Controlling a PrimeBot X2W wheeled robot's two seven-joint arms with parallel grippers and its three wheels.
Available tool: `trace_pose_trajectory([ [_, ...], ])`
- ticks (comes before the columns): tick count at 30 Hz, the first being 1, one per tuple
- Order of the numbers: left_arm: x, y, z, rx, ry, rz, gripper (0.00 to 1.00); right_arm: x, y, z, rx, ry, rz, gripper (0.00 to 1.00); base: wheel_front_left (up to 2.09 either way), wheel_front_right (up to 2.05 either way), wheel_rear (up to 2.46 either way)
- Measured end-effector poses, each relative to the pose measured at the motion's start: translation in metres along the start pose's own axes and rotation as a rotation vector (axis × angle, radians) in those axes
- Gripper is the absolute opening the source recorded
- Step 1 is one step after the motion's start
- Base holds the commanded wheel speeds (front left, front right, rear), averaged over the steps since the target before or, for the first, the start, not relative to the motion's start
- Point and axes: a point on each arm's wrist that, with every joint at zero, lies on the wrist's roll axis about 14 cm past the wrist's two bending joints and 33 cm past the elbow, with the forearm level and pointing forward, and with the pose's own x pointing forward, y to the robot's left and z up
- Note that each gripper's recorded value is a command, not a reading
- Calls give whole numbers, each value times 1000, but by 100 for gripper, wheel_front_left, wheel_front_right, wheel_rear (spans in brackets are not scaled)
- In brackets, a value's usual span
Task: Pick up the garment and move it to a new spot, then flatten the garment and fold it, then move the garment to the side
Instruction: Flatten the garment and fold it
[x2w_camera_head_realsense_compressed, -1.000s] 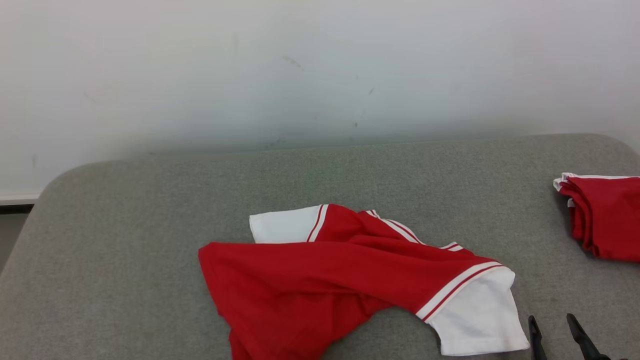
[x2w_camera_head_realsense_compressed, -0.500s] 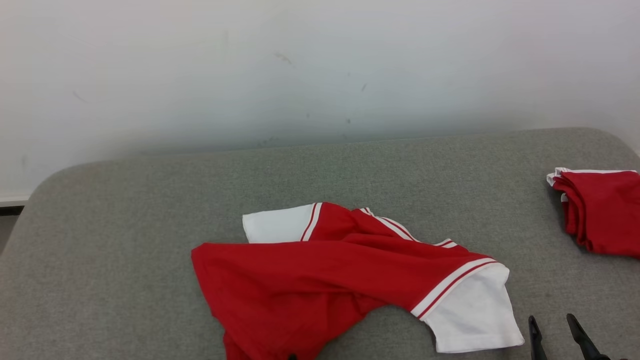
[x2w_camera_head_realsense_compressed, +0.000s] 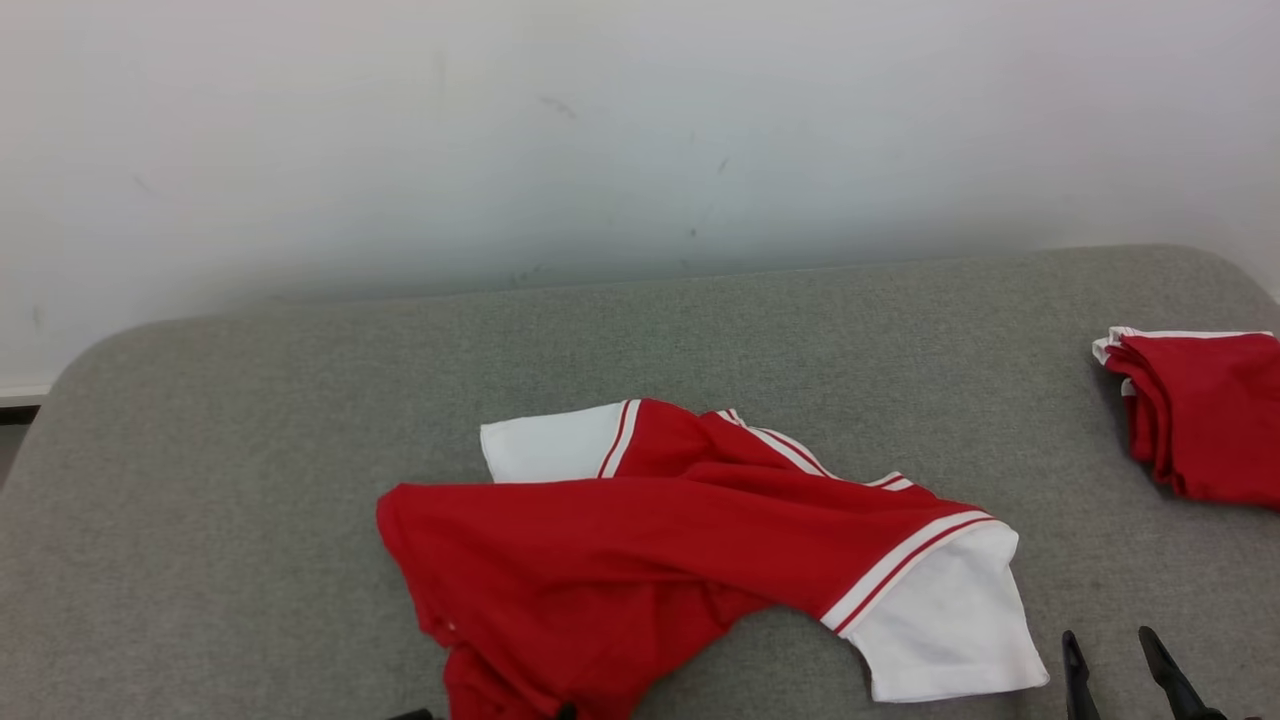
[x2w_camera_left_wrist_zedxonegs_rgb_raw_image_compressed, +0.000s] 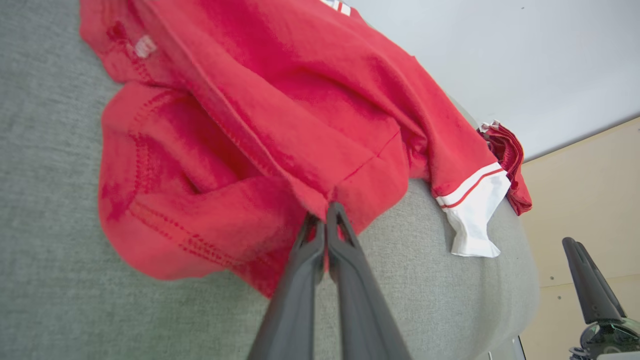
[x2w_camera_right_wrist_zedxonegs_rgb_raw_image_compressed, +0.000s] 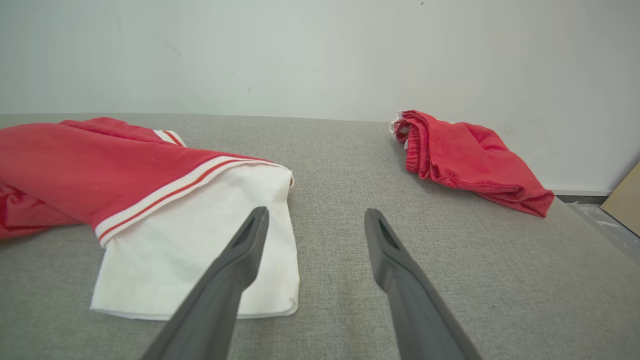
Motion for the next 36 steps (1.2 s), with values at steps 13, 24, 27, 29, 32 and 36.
trace_pose_trajectory([
  [13, -43, -52, -27, 31, 154, -232, 0, 7, 17, 1, -3, -2, 54, 100, 0, 0, 0],
  [24, -54, -32, -99, 51, 388, -190, 18, 10, 25, 0, -2, 2, 78, 100, 0, 0, 0],
  [27, -53, -25, -105, 46, 392, -171, 31, 9, 23, 0, -2, 2, 71, 100, 0, 0, 0],
  [29, -52, -19, -108, 59, 394, -155, 48, 9, 22, -1, -1, 4, 68, 100, 0, 0, 0],
  [32, -51, -8, -109, 76, 386, -122, 100, 8, 22, -1, -1, 5, 68, 100, 0, 0, 0],
  [36, -47, -5, -92, 71, 319, -101, 100, 7, 21, -1, -1, 3, 66, 100, 0, 0, 0],
])
